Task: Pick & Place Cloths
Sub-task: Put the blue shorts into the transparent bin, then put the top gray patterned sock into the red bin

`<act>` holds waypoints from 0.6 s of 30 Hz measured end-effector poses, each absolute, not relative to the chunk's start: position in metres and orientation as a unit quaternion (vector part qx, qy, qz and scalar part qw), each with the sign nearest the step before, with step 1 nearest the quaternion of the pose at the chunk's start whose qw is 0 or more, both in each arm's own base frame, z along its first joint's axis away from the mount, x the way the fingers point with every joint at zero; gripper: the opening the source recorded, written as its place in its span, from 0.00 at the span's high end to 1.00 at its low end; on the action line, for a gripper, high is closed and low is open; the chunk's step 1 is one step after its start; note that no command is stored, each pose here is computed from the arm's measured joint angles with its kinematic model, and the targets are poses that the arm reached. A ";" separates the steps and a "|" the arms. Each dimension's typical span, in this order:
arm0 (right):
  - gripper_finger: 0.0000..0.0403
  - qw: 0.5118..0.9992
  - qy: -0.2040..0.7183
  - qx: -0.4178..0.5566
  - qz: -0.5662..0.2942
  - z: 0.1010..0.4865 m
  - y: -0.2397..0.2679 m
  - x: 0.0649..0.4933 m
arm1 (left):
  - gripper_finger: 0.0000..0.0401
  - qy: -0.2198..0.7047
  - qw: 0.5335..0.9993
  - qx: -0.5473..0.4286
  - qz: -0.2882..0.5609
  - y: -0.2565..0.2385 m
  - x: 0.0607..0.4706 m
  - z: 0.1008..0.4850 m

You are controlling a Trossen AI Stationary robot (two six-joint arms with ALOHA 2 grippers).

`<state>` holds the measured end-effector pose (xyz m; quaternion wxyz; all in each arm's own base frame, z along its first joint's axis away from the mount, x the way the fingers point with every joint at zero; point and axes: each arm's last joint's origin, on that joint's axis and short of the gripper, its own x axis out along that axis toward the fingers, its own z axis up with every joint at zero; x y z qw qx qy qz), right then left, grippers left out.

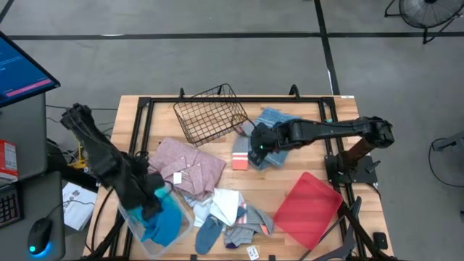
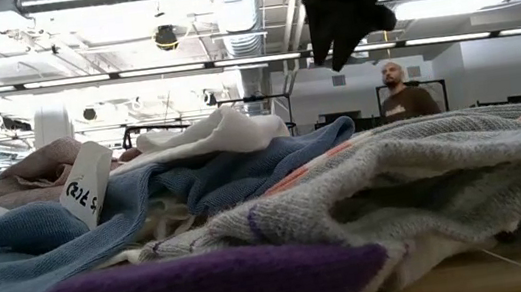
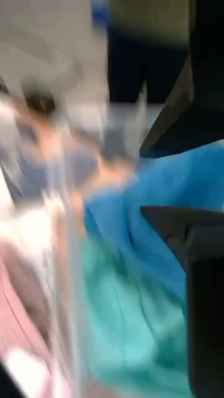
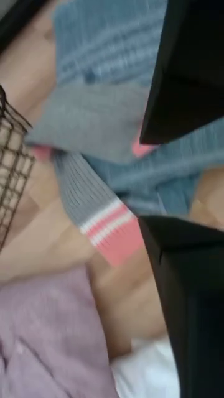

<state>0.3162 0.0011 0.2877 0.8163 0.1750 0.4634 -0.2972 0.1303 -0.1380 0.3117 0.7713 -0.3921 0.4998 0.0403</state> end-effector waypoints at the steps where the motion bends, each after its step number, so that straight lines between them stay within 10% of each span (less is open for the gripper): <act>1: 0.45 0.814 0.466 0.172 -0.301 0.288 -0.004 0.316 | 0.66 0.475 0.777 -0.412 0.025 -0.134 0.128 0.319; 18: 0.28 0.789 0.445 0.201 -0.373 0.213 -0.071 0.301 | 0.58 0.092 0.887 -0.449 0.056 -0.083 0.104 0.383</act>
